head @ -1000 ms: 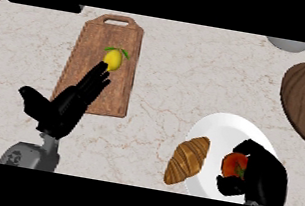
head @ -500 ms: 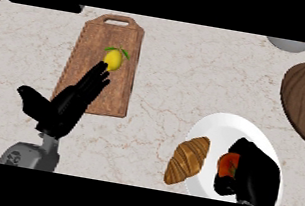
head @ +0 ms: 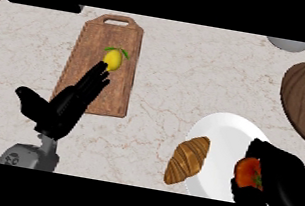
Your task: Pick the tomato from the plate and place it in the bowl
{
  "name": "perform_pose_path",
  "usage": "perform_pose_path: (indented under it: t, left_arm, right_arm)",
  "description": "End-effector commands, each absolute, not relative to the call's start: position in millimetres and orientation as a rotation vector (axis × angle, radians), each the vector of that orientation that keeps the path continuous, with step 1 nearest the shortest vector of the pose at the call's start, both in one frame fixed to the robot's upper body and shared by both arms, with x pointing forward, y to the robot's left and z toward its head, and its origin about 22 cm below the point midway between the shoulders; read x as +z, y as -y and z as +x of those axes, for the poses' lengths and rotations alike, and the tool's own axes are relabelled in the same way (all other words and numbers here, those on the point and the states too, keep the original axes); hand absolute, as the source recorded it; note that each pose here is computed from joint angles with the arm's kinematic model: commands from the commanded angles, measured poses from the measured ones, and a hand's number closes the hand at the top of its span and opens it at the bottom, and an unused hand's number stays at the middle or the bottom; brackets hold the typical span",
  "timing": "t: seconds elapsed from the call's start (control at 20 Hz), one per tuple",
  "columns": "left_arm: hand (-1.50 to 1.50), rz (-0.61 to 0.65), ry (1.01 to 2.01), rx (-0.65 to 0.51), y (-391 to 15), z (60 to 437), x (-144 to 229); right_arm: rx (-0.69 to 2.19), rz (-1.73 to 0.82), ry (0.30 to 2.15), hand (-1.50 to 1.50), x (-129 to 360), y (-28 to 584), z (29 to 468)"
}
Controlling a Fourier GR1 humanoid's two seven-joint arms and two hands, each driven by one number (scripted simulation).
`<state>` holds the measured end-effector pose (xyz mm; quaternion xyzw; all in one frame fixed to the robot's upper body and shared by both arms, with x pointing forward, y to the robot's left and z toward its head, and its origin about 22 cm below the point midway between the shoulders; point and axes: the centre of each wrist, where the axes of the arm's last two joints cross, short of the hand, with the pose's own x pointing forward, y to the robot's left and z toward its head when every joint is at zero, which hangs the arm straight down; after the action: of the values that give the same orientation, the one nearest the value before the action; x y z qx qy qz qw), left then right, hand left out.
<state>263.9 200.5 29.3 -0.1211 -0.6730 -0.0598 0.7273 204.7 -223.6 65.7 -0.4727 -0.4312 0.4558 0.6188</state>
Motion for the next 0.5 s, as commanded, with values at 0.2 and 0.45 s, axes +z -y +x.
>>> perform_pose_path:
  t: [0.2,0.45]
  left_arm:
    - [0.0,-0.262,1.479,-0.121,-205.9,262.3,24.4]
    - [0.0,-0.263,1.481,-0.125,-206.6,255.0,18.8]
  right_arm:
    - [0.914,-1.224,1.218,1.5,158.6,228.0,179.9]
    - [0.842,-1.303,1.261,1.5,215.8,231.7,146.2]
